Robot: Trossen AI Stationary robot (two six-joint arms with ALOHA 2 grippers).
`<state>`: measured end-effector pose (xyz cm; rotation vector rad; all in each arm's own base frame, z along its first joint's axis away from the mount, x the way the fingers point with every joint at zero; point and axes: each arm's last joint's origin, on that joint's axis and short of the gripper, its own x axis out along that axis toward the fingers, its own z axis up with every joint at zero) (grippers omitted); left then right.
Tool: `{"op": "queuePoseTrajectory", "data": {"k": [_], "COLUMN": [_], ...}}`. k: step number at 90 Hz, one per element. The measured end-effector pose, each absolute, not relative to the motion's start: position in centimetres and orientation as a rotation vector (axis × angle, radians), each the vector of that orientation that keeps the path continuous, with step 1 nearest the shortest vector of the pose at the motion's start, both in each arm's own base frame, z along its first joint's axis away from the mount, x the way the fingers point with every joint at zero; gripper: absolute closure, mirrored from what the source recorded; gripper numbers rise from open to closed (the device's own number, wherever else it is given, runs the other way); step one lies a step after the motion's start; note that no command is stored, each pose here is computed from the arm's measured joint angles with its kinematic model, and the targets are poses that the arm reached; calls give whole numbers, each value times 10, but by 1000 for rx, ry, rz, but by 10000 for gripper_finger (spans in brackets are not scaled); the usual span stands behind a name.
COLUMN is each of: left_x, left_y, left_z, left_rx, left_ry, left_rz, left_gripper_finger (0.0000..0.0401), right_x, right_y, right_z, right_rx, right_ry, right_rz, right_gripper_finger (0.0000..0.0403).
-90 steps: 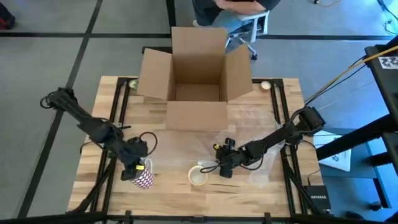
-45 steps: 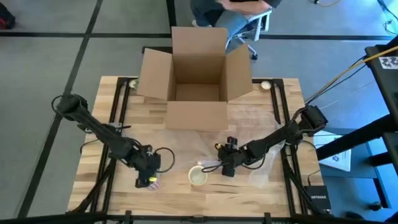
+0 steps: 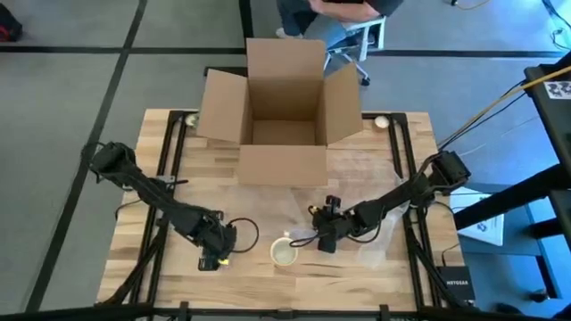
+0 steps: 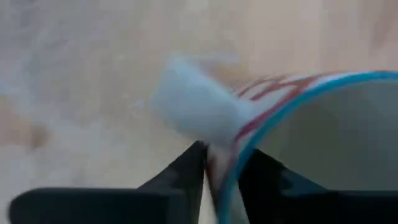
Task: Wrap mug
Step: Put the red mug on the bubble wrap
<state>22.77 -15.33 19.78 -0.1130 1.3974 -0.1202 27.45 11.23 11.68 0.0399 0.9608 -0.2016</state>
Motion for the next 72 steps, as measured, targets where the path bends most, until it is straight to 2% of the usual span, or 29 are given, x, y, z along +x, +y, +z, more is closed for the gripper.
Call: {"op": "queuePoseTrajectory", "data": {"k": [14, 41, 51, 63, 72], "left_x": [233, 229, 230, 230, 228], "left_y": [-155, -159, -161, -164, -167], "left_z": [209, 199, 198, 203, 214], "left_rx": [-152, -64, -90, -109, -111], "left_ry": [1397, 1396, 1408, 1415, 1423], "left_rz": [-159, -152, -168, -190, -206], "left_gripper_finger": [291, 289, 318, 382, 391], "right_x": [274, 274, 274, 274, 274], "right_y": [112, 112, 112, 112, 112], "right_z": [117, 118, 118, 118, 118], "right_rx": [30, 30, 31, 30, 24], "right_ry": [958, 956, 957, 958, 958], "right_rz": [-215, -215, -213, -211, -209], "right_gripper_finger": [217, 217, 217, 217, 217]}}
